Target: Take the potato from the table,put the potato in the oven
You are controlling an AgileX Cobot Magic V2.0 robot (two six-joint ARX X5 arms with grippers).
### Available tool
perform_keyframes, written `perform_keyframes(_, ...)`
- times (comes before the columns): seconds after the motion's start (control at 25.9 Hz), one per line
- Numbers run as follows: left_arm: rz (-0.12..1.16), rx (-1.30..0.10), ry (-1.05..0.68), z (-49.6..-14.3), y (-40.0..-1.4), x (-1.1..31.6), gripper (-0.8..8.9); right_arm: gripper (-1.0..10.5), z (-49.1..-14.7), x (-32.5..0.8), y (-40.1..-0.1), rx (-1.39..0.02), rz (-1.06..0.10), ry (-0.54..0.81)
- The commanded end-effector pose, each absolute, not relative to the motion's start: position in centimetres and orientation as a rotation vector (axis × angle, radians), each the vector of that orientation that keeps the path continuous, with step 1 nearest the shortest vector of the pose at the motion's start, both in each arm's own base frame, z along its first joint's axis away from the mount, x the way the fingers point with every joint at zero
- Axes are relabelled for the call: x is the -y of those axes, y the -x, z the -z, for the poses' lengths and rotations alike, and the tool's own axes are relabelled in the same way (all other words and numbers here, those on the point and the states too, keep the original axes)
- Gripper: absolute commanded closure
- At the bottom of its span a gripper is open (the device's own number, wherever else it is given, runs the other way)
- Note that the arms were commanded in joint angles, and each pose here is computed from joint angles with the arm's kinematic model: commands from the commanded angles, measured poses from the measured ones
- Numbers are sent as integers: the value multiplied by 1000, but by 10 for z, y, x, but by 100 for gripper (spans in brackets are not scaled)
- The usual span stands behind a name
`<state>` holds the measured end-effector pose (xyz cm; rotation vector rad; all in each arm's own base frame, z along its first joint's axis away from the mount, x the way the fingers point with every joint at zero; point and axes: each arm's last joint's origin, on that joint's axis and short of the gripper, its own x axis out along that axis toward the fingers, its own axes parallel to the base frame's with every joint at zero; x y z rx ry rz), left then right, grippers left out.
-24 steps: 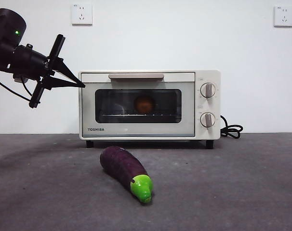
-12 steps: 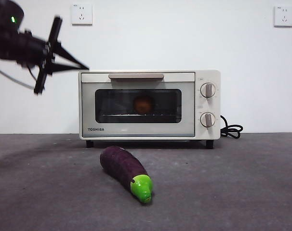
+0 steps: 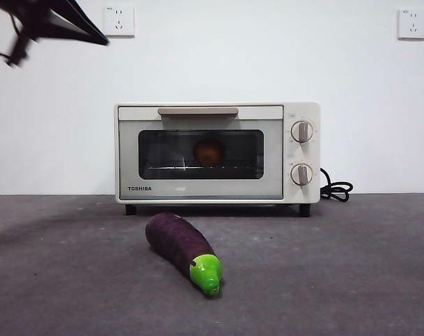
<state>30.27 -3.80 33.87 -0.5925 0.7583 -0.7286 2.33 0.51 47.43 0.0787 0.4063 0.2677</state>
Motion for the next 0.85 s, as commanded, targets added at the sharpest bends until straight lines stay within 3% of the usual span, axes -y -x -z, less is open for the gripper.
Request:
perform_keyframes(0.04, 755, -736, 351, -349, -272, 38, 820, 945, -472, -4, -22, -421, -260, -71)
perform_keyframes(0.5, 640, -582, 309, -408, -160, 31, 820, 945, -472, -4, -23, -421, -260, -71)
perform_keyframes(0.85, 461, -567, 244, -412, -78, 21, 818, 945, -472, -4, -23, -421, -260, -71)
